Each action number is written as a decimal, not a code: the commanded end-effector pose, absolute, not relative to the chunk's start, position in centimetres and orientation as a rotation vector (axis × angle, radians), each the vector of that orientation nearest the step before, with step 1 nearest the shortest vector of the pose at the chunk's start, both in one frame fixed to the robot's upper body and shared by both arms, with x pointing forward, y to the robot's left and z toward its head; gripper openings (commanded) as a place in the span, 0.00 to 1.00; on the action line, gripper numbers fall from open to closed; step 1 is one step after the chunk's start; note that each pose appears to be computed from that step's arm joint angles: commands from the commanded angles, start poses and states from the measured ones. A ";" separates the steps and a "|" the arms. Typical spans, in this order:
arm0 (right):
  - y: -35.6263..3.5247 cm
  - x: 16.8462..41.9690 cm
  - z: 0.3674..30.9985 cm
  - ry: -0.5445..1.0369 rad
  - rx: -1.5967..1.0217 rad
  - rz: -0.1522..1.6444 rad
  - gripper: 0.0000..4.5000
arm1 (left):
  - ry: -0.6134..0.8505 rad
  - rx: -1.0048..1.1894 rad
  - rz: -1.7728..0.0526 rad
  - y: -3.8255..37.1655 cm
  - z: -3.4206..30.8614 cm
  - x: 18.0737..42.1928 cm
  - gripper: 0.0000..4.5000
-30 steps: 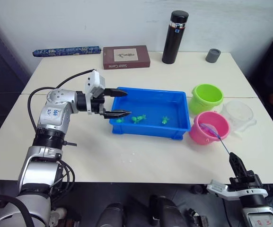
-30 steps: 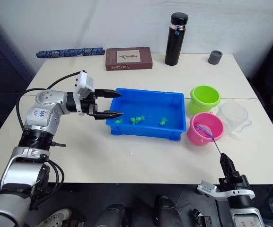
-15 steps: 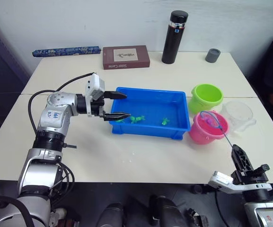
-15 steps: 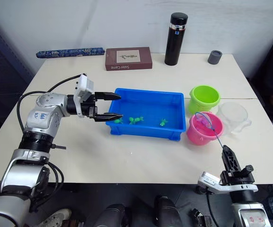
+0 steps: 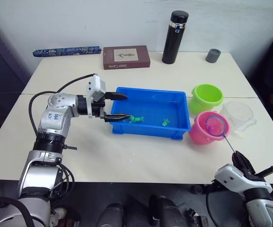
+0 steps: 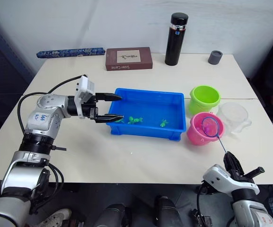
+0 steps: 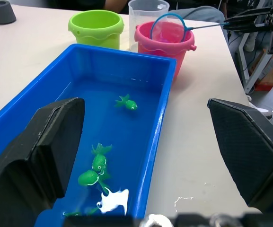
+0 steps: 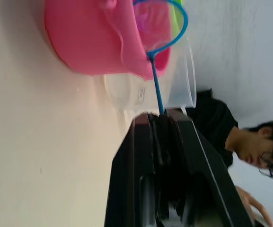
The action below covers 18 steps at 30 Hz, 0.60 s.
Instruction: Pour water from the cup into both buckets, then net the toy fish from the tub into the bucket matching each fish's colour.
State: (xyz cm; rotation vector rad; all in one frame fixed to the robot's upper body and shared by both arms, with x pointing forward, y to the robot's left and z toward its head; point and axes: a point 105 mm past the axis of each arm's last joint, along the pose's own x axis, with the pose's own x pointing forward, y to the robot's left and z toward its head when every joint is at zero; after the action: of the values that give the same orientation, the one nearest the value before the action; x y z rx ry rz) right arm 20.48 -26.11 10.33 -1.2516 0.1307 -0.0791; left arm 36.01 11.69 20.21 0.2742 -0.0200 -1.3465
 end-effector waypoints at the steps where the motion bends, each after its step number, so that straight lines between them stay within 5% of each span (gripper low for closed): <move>1: -26.0 20.6 12.5 0.056 -1.342 -0.141 0.00 | -0.081 0.275 -1.344 11.8 21.5 35.7 1.00; 18: -27.4 20.6 15.4 -0.116 -2.169 -0.227 0.00 | -0.087 0.273 -1.338 11.6 21.6 35.5 1.00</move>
State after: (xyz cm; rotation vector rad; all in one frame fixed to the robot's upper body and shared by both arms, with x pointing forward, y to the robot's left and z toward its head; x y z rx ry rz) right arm 20.75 -27.34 14.62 -2.1108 -0.0895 -0.1882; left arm 35.80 11.55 20.22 0.2660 -0.0255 -1.3390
